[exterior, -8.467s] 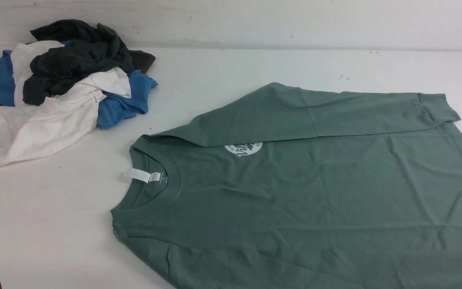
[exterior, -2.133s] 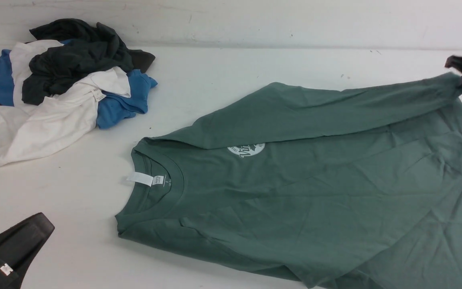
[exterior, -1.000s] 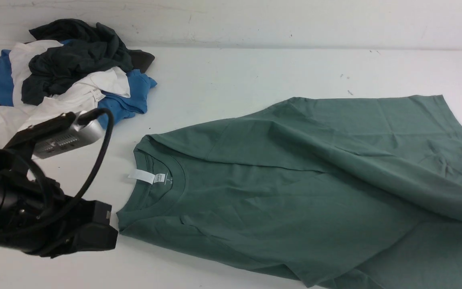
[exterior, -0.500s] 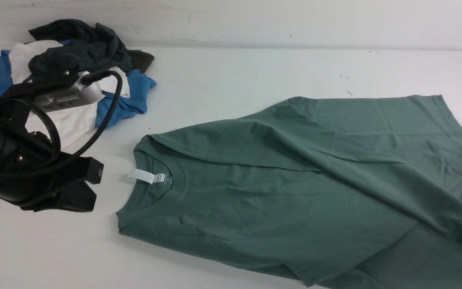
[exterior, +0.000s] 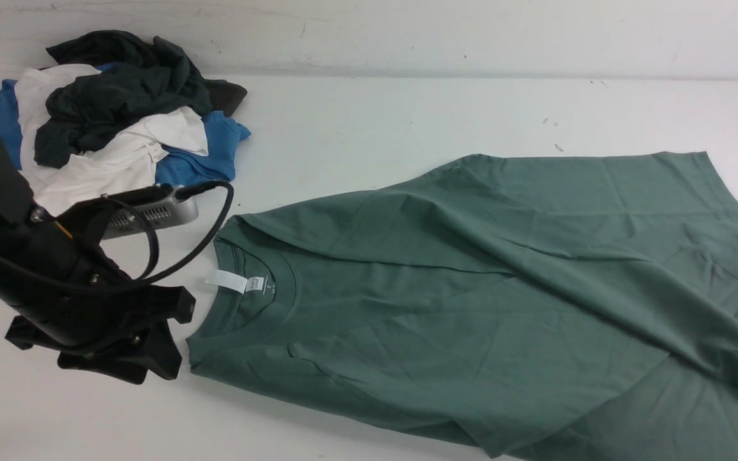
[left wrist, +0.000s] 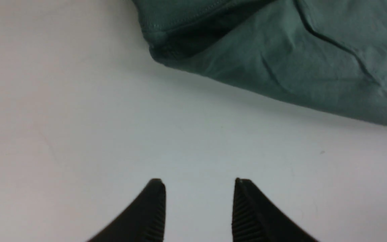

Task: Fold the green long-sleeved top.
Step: Use both arms simultaneously to clamp the lower edge of the clothing fabric

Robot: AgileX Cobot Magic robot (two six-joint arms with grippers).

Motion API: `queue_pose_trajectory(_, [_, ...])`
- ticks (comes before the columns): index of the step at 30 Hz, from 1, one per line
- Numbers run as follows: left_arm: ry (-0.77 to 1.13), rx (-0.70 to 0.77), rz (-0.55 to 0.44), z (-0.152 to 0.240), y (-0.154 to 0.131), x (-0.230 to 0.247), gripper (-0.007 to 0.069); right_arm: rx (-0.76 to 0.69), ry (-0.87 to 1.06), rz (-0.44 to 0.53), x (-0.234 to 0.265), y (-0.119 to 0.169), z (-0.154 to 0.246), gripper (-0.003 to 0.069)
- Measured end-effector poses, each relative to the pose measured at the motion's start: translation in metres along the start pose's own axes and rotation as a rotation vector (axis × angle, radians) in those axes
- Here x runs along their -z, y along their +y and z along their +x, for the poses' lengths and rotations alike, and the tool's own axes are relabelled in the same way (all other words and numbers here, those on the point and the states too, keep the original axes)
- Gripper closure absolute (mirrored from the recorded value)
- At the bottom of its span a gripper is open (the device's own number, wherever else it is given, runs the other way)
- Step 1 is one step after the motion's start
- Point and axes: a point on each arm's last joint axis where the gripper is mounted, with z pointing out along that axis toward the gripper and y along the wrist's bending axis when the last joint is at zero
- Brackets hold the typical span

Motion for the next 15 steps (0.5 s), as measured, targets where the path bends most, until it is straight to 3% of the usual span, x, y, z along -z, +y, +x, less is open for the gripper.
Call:
queue_pose_trajectory(5, [0.046, 0.082, 0.048, -0.012, 0.004, -0.029, 0.0258, 0.002, -0.018, -0.001, 0.006, -0.002, 0.025, 0.023])
queue_pose_trajectory(15, [0.035, 0.211, 0.065, -0.03, 0.012, -0.062, 0.03, 0.004, -0.074, -0.007, 0.009, -0.003, 0.029, 0.023])
